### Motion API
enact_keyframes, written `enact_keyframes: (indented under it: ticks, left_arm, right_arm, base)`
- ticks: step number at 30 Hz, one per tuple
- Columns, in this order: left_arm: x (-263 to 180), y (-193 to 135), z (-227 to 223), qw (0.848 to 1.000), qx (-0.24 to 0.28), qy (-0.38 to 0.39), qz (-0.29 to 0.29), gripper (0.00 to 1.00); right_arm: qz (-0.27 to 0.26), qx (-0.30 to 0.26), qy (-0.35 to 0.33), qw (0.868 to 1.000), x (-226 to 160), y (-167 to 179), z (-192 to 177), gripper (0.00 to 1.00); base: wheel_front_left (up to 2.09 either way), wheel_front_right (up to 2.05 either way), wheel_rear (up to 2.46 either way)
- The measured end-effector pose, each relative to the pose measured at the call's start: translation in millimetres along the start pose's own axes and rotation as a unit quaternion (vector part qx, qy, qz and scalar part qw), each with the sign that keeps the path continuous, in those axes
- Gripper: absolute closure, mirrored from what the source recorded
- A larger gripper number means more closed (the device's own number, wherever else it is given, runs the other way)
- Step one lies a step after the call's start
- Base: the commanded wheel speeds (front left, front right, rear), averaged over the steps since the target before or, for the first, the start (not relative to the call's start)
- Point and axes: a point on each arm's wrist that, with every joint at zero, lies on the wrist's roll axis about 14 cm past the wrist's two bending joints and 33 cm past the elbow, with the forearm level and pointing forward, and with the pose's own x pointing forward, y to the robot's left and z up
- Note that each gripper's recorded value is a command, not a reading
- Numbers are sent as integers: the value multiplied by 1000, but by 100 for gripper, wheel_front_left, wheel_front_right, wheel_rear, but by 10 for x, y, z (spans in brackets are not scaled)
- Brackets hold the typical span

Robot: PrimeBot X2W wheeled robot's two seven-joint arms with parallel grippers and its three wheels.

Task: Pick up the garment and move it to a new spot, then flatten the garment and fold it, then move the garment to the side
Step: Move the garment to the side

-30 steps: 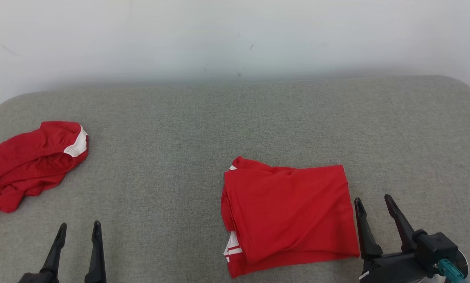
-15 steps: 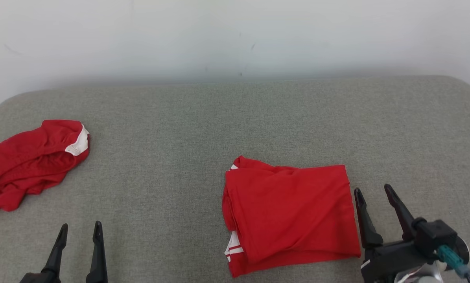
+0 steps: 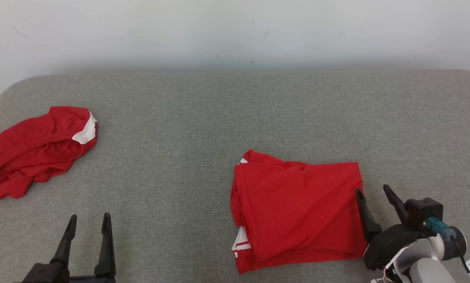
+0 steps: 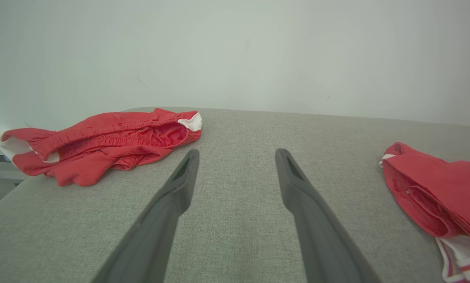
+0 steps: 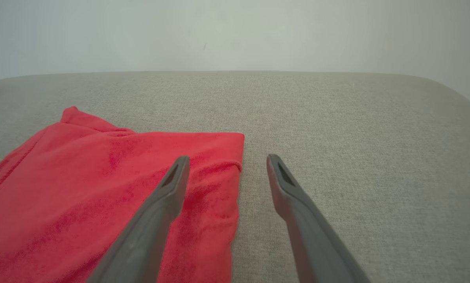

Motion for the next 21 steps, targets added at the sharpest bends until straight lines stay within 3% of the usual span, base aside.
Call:
enact_keyframes:
  ticks: [17, 18, 19, 20, 21]
  left_arm:
    - [84, 29, -54, 1000, 1, 7, 3, 0]
    - [86, 30, -57, 1000, 1, 8, 3, 0]
    - [87, 33, -60, 1000, 2, 8, 4, 0]
    - [89, 36, -66, 1000, 2, 9, 4, 0]
    - [91, 38, -72, 1000, 2, 10, 4, 0]
  right_arm:
    - [13, 41, 107, 993, 110, 199, -647, 0]
    - [13, 45, 111, 993, 114, 207, -668, 26]
    - [13, 48, 115, 992, 118, 215, -684, 84]
    - [14, 50, 116, 992, 128, 219, -687, 100]
    - [14, 52, 116, 992, 138, 221, -690, 100]
  base:
    - [0, 0, 0]
    - [0, 0, 0]
    - [0, 0, 0]
    - [0, 0, 0]
    - [0, 0, 0]
